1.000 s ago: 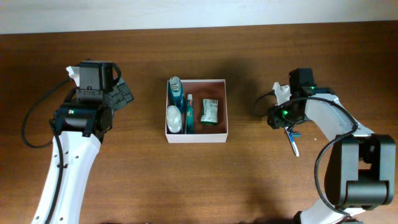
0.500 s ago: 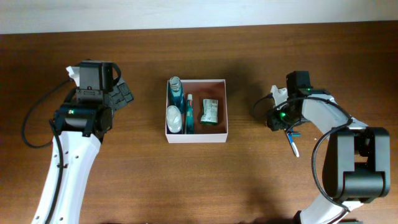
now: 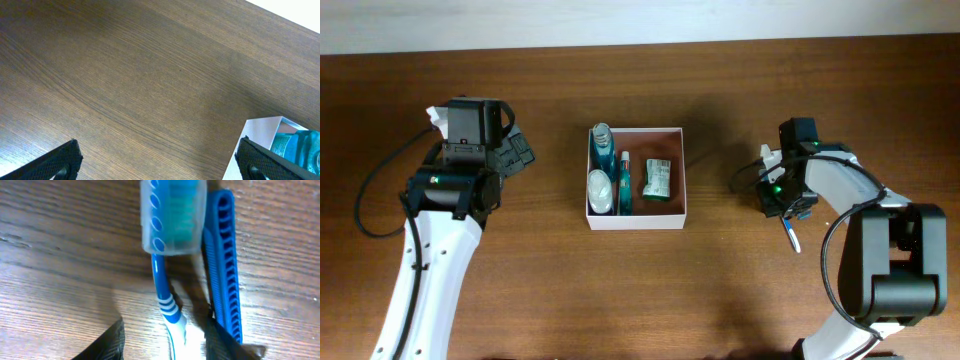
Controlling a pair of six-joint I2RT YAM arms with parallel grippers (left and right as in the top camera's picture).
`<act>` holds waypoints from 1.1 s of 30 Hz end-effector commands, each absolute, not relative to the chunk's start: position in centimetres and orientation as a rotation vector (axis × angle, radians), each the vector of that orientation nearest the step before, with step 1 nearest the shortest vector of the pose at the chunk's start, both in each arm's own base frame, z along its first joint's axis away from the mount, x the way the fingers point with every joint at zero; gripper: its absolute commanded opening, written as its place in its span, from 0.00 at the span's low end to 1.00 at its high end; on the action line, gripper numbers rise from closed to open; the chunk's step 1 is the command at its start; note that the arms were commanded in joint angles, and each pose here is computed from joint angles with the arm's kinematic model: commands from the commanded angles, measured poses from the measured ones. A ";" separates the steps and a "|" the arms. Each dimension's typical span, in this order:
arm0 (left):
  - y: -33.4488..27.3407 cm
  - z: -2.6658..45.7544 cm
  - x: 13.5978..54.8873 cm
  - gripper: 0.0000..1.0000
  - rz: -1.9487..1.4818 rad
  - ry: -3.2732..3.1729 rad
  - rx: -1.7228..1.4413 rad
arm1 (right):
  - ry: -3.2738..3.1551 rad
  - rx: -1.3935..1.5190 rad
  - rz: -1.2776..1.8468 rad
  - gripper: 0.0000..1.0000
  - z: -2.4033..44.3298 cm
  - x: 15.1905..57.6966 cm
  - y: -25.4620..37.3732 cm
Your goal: Pack container
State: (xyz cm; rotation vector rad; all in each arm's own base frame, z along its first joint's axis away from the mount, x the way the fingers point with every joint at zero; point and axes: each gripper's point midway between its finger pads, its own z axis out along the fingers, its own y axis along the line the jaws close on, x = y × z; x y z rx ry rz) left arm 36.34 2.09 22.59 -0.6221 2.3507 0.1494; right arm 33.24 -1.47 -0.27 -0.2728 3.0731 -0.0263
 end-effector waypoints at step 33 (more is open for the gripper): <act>2.3 22.7 36.5 0.99 0.149 2.345 -0.636 | 3.001 -0.258 0.338 0.04 0.9 35.2 2.6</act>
